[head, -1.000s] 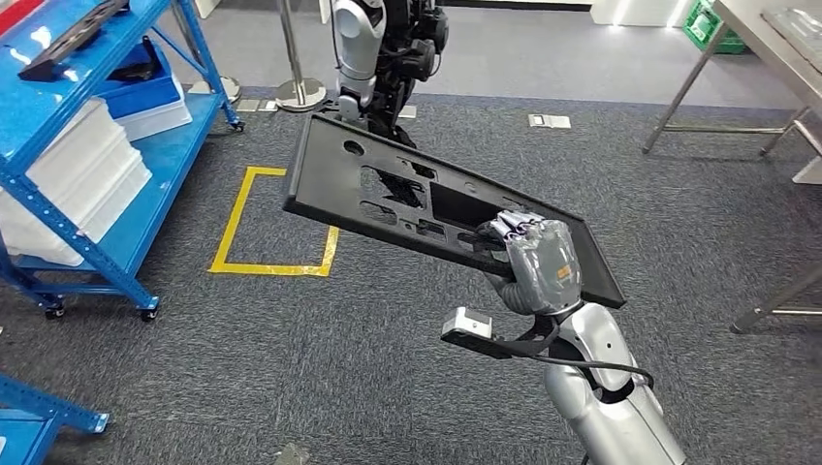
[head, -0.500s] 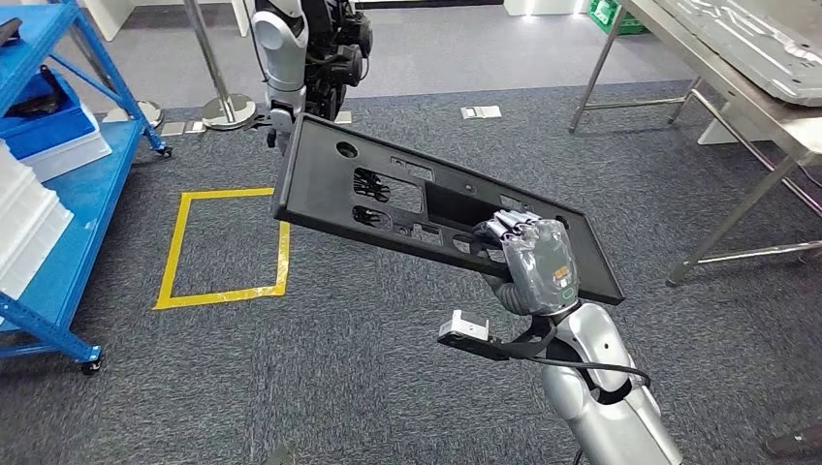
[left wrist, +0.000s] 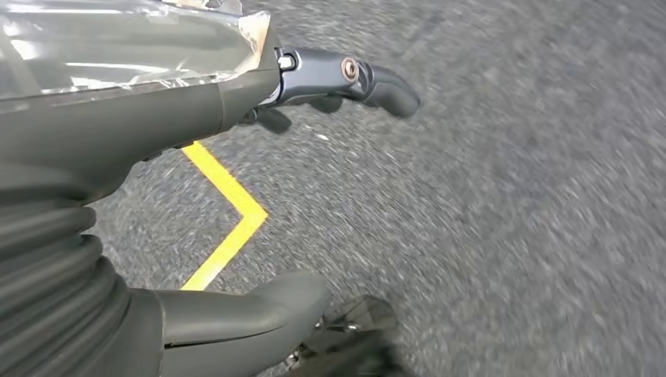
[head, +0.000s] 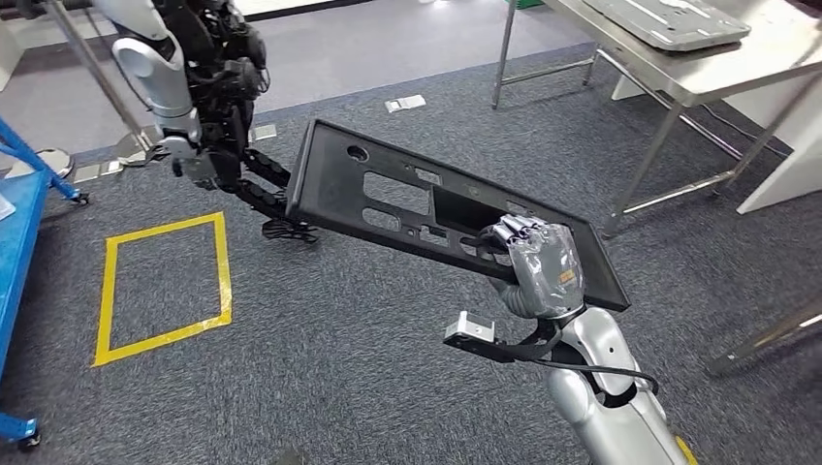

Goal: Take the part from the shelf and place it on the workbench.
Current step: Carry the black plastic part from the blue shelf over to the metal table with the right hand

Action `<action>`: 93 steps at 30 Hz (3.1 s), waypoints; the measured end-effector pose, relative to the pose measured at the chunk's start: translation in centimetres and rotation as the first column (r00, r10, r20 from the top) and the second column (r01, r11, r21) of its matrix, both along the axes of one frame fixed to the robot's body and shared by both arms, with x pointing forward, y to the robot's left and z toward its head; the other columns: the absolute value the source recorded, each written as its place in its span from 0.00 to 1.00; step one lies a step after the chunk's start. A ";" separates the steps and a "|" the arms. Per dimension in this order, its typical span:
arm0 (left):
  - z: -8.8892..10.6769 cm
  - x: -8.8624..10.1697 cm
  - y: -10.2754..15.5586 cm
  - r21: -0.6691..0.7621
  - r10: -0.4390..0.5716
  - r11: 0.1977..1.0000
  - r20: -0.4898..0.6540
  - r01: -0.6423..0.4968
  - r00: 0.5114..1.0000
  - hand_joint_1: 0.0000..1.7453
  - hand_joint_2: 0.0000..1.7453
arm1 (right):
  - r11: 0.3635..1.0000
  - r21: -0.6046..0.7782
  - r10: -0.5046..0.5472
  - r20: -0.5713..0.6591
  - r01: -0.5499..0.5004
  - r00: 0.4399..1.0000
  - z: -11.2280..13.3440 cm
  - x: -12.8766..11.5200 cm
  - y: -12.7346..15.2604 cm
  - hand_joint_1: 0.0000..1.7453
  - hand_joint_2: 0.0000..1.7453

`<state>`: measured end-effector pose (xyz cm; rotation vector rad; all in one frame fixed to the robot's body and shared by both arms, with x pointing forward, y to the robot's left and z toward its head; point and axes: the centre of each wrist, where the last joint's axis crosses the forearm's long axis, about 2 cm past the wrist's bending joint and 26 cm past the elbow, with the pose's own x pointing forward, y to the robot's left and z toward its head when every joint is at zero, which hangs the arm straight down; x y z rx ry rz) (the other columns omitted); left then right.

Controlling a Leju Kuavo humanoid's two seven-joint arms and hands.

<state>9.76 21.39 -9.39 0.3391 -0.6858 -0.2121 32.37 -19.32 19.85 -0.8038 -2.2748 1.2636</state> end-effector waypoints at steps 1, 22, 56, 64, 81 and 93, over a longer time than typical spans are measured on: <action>0.0 -0.1 0.0 0.000 0.000 1.000 -0.001 0.000 1.000 0.00 1.00 | 1.000 -0.001 0.000 -0.005 0.000 1.000 -0.2 -0.1 0.0 0.86 1.00; 0.1 0.7 0.5 0.012 -0.010 1.000 0.015 0.009 1.000 0.00 1.00 | 1.000 -0.011 -0.018 -0.010 0.017 1.000 -0.8 -1.1 -0.3 0.86 1.00; 0.0 -0.1 0.0 -0.001 0.006 1.000 0.025 -0.006 1.000 0.00 1.00 | 0.999 -0.028 -0.044 -0.038 0.043 0.998 -2.1 -1.1 -1.5 0.86 1.00; -0.1 -0.4 -0.1 -0.023 0.063 0.998 0.061 -0.062 0.996 0.00 1.00 | 0.997 0.000 -0.076 0.042 0.076 0.996 -1.5 -0.6 -1.6 0.86 1.00; 0.0 -1.1 -1.0 -0.034 0.132 0.991 0.104 -0.129 0.986 0.00 1.00 | 0.993 -0.010 -0.118 0.056 0.119 0.991 -1.8 -0.1 -2.4 0.86 1.00; -0.1 -1.5 -1.0 -0.045 0.125 0.992 0.102 -0.121 0.987 0.00 1.00 | 0.992 -0.010 -0.123 0.051 0.124 0.991 -1.9 0.0 -2.5 0.86 1.00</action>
